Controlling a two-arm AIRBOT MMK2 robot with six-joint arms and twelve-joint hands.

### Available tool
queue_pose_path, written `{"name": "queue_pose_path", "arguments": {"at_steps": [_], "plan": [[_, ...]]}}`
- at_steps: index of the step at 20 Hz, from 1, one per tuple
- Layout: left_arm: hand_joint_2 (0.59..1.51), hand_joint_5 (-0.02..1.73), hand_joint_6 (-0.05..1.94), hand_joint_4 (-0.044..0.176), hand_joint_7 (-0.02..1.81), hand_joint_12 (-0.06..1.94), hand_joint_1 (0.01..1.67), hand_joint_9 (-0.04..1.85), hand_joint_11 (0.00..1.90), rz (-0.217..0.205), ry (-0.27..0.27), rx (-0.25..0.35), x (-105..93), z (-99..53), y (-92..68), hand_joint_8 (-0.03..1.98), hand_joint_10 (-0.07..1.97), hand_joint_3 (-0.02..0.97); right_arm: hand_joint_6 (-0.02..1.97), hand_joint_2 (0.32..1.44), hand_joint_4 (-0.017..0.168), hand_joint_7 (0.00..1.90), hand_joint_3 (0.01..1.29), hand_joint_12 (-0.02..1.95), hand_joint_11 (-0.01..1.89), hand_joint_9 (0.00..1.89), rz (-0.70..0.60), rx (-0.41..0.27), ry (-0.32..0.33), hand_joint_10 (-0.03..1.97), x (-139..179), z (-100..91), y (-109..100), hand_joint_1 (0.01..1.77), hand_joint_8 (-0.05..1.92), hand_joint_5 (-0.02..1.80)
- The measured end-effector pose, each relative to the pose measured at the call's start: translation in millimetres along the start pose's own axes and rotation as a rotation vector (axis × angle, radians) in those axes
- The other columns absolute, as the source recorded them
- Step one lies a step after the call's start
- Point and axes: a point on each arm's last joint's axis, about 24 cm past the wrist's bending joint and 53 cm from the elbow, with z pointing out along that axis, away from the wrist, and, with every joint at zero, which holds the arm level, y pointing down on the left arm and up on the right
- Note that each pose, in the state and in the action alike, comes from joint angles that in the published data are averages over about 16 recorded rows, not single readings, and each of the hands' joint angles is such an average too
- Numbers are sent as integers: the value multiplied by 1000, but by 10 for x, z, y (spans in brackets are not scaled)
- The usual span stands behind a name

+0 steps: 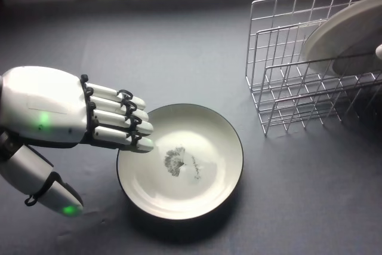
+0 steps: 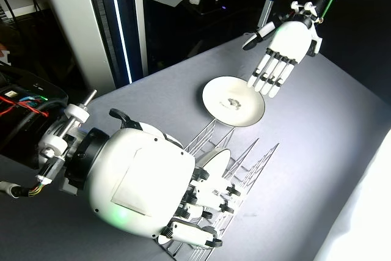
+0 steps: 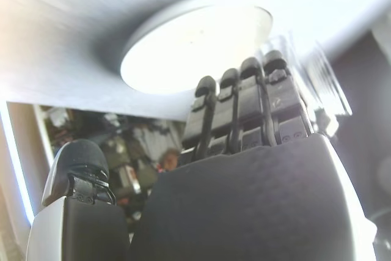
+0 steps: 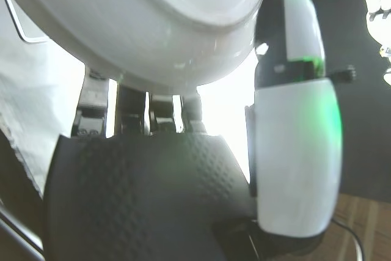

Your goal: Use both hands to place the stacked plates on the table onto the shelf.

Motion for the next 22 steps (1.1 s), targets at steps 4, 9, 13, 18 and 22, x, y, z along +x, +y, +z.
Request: {"name": "queue_pose_path", "arguments": {"at_steps": [4, 9, 13, 18, 22], "plan": [[1120, 63, 19, 1, 26, -1, 15, 21, 17, -10, 15, -16, 75, 40, 48, -3, 11, 5, 17, 963, -3, 153, 13, 517, 22, 489, -9, -27, -6, 120, -22, 31, 117, 884, -9, 127], [1121, 60, 19, 1, 26, -1, 15, 18, 20, -21, 32, -39, 166, 79, 116, -3, 8, 5, 16, 914, -3, 52, 13, 244, 23, 260, -22, -76, -11, 57, -30, 71, 339, 806, -9, 38], [1123, 63, 19, 1, 24, -1, 15, 8, 21, -31, 49, -57, 255, 96, 172, -4, -3, 5, 16, 875, -3, 28, 13, 71, 21, 82, -85, -141, -2, 7, 21, 89, 582, 790, -9, 24], [1124, 61, 19, 1, 19, -1, 15, -6, 22, -39, 67, -75, 347, 99, 224, -4, -17, 5, 16, 842, -2, 20, 14, 3, 21, 19, -256, -257, 39, -12, 222, 53, 902, 809, -9, 20], [1126, 53, 15, 0, 17, 1, 15, -18, 23, -49, 86, -90, 441, 89, 264, -5, -29, 5, 16, 846, 0, 20, 13, 3, 21, 20, -413, -365, 99, -12, 509, -27, 1129, 851, -9, 19]]}}
